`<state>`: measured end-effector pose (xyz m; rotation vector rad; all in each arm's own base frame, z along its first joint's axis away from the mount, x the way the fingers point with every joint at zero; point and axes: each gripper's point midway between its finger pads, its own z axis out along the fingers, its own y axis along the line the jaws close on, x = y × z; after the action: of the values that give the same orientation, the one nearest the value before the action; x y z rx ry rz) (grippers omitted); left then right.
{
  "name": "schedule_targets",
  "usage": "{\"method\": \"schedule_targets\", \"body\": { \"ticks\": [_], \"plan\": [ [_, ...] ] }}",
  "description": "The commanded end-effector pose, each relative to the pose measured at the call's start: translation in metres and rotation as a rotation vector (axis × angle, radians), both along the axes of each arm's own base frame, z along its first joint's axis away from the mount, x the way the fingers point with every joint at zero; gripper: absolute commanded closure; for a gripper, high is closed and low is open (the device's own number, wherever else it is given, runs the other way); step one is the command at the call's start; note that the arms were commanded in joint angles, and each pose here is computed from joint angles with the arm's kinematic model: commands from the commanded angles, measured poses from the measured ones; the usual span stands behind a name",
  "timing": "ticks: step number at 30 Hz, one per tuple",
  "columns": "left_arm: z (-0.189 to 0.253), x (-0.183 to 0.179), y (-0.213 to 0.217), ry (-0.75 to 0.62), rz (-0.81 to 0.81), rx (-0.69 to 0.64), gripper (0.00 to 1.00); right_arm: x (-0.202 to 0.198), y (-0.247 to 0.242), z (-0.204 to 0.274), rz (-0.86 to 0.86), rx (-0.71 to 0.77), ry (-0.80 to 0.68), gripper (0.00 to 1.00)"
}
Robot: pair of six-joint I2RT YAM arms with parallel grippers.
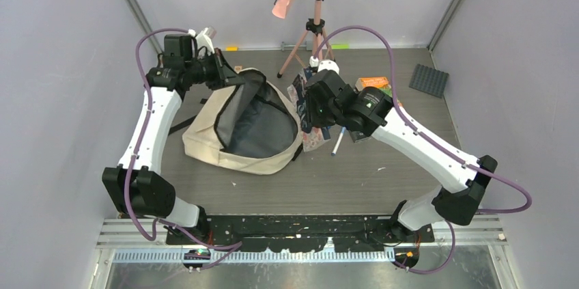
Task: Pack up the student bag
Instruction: Place the book in the student bag.
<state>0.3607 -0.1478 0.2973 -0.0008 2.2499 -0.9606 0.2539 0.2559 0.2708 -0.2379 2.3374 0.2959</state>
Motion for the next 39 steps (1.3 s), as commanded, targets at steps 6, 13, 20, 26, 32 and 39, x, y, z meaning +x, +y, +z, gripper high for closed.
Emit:
{"method": "schedule_targets", "body": {
  "ticks": [6,13,20,26,32,39],
  "plan": [
    [0.028,0.009,-0.017,-0.078,0.022,-0.103,1.00,0.013,0.104,0.024,0.066,0.430,0.086,1.00],
    [0.033,0.004,-0.015,-0.086,0.052,-0.114,1.00,0.046,0.102,-0.008,-0.074,0.503,0.199,0.99],
    [0.027,-0.004,-0.015,-0.066,0.073,-0.144,1.00,0.070,0.129,-0.039,-0.124,0.558,0.304,0.99],
    [0.027,-0.004,-0.015,-0.067,0.090,-0.157,1.00,0.089,0.161,-0.053,-0.140,0.637,0.348,0.99],
    [0.024,-0.002,-0.013,-0.040,0.125,-0.168,1.00,0.107,0.194,-0.040,-0.074,0.791,0.313,1.00],
    [0.027,-0.001,-0.013,-0.032,0.139,-0.185,1.00,0.128,0.220,-0.056,-0.072,0.899,0.281,0.99]
  ]
}}
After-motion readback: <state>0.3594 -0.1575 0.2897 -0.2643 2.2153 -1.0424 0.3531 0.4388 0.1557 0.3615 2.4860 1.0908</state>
